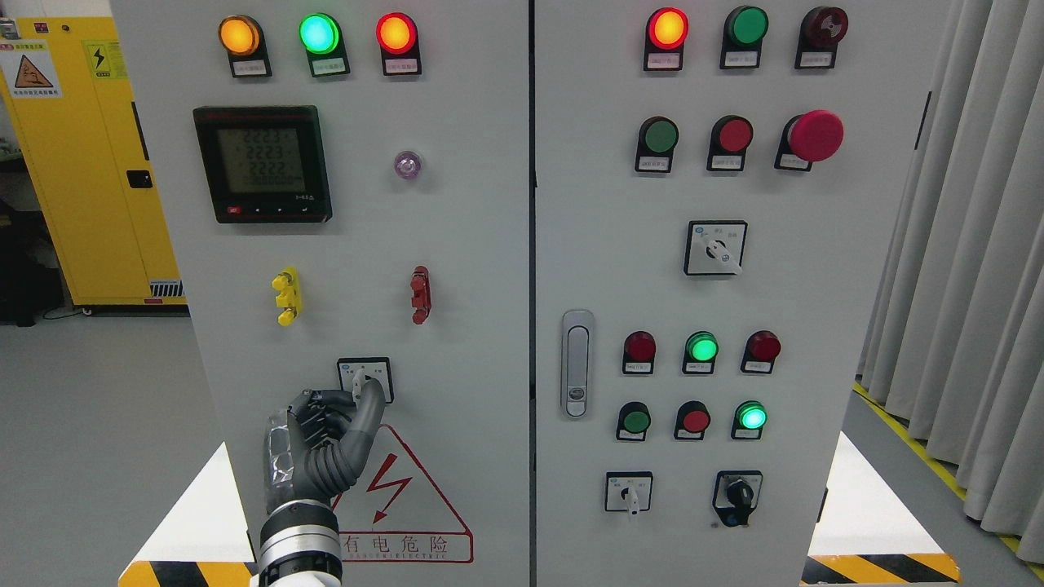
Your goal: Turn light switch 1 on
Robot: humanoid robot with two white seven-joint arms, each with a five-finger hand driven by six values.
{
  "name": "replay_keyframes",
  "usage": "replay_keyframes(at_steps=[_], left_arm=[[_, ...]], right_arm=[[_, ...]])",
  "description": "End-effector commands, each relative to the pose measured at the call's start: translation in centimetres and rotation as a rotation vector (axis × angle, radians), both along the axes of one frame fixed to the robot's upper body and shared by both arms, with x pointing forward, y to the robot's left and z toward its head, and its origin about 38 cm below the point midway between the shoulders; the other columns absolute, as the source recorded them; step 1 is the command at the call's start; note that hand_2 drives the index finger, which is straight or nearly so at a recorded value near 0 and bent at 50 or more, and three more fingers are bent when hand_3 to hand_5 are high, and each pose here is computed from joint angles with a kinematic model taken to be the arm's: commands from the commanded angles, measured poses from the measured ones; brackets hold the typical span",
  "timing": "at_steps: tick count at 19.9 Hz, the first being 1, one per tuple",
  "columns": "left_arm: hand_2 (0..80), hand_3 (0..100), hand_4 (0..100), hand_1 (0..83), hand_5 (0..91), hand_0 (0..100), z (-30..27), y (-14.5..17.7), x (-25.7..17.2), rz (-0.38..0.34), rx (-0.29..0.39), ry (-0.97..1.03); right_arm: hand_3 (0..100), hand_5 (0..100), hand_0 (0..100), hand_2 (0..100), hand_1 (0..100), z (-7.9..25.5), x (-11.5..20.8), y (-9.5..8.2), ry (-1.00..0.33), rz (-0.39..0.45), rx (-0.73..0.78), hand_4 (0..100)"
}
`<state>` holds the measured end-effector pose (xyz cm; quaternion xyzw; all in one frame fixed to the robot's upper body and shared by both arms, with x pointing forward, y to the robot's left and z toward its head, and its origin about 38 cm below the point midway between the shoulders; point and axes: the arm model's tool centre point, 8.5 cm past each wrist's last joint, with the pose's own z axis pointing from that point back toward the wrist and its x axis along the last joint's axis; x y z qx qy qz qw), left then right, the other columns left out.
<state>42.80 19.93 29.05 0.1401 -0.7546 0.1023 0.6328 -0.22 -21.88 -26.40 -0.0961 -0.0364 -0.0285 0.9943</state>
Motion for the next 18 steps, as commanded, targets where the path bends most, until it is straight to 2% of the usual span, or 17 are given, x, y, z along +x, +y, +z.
replay_keyframes(at_steps=[1, 10, 18], left_arm=[[60.3, 90, 88, 64.6, 84.0, 30, 0.04, -0.03, 0.03, -0.001, 0.000, 0.000], [60.5, 90, 88, 61.7, 83.8, 40, 0.04, -0.03, 0.03, -0.001, 0.000, 0.000], [60.5, 90, 88, 60.9, 83.7, 44, 0.20, -0.05, 0.09, -0.001, 0.000, -0.003]], right_arm=[[0, 0, 0, 4, 50, 0.00, -0.01, 0.01, 0.001, 0.000, 0.001, 0], [0, 0, 0, 4, 50, 0.00, -0.01, 0.00, 0.001, 0.000, -0.001, 0], [0, 0, 0, 4, 50, 0.00, -0.01, 0.01, 0.001, 0.000, 0.001, 0]])
